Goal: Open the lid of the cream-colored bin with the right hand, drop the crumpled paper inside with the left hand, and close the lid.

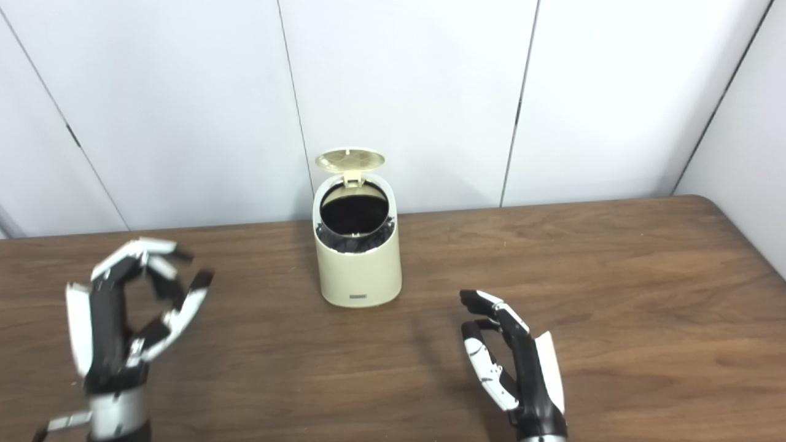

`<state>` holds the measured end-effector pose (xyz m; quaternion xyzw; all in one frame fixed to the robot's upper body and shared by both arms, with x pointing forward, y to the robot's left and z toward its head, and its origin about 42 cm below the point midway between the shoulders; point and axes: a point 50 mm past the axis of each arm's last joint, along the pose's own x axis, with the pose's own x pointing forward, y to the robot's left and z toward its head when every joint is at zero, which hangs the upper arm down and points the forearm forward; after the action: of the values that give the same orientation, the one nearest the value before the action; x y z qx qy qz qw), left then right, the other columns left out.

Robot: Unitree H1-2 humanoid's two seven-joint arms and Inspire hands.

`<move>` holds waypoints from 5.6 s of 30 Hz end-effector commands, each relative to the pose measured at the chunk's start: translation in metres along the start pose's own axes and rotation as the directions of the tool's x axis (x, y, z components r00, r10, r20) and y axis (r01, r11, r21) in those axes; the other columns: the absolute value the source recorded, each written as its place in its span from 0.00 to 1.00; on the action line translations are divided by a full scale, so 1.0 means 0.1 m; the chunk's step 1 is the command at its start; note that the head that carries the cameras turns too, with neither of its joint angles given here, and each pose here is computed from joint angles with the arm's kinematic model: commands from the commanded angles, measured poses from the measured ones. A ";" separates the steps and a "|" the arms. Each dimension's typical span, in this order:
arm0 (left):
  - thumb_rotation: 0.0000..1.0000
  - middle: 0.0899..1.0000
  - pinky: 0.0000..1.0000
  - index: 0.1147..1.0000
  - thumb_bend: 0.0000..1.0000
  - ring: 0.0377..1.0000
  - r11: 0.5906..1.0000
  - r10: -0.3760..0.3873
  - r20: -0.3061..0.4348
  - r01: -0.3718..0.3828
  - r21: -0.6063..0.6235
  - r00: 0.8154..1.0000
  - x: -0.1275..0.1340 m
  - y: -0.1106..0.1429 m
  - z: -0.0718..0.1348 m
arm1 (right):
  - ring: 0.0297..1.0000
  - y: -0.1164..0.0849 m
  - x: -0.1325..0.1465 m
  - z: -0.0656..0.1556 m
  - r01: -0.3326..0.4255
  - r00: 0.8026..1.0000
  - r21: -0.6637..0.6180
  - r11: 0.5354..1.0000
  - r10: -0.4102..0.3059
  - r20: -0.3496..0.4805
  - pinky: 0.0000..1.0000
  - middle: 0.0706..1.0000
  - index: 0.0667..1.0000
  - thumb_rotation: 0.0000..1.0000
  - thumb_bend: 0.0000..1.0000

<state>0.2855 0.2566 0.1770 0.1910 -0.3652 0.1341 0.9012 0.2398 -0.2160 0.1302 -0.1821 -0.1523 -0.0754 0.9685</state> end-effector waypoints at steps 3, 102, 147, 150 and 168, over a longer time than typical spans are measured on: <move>0.04 0.12 0.08 0.40 0.51 0.09 0.999 0.034 0.031 -0.033 -0.027 0.999 0.02 0.15 0.11 | 0.74 -0.06 0.05 0.04 0.003 0.999 0.004 1.000 -0.003 0.054 0.67 0.73 0.72 0.73 0.13; 0.05 0.45 0.38 0.42 0.48 0.44 0.965 -0.085 -0.359 -0.013 -0.261 0.929 -0.76 -0.11 0.06 | 0.73 -0.14 2.74 2.45 0.124 0.766 -0.812 0.570 0.465 0.444 0.61 0.75 0.74 0.90 0.90; 0.05 0.44 0.39 0.42 0.48 0.43 0.967 -0.091 -0.372 -0.007 -0.254 0.924 -0.77 -0.16 0.08 | 0.74 -0.04 2.75 1.99 -0.026 0.798 -0.897 0.441 0.549 0.247 0.64 0.76 0.74 0.92 0.89; 0.05 0.44 0.39 0.42 0.48 0.44 0.966 -0.093 -0.372 -0.006 -0.257 0.924 -0.78 -0.16 0.08 | 0.74 -0.05 2.71 1.97 -0.029 0.795 -0.897 0.441 0.554 0.246 0.64 0.75 0.74 0.91 0.88; 0.05 0.44 0.39 0.42 0.48 0.43 0.966 -0.087 -0.369 -0.013 -0.259 0.925 -0.76 -0.16 0.11 | 0.75 -0.09 2.60 1.85 -0.057 0.797 -0.923 0.380 0.574 0.187 0.68 0.76 0.74 0.93 0.85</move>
<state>0.2352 0.2365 0.1279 0.0558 -0.1951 0.1020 0.9739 0.4363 -0.1782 0.3588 -0.6944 -0.2648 0.1219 0.6579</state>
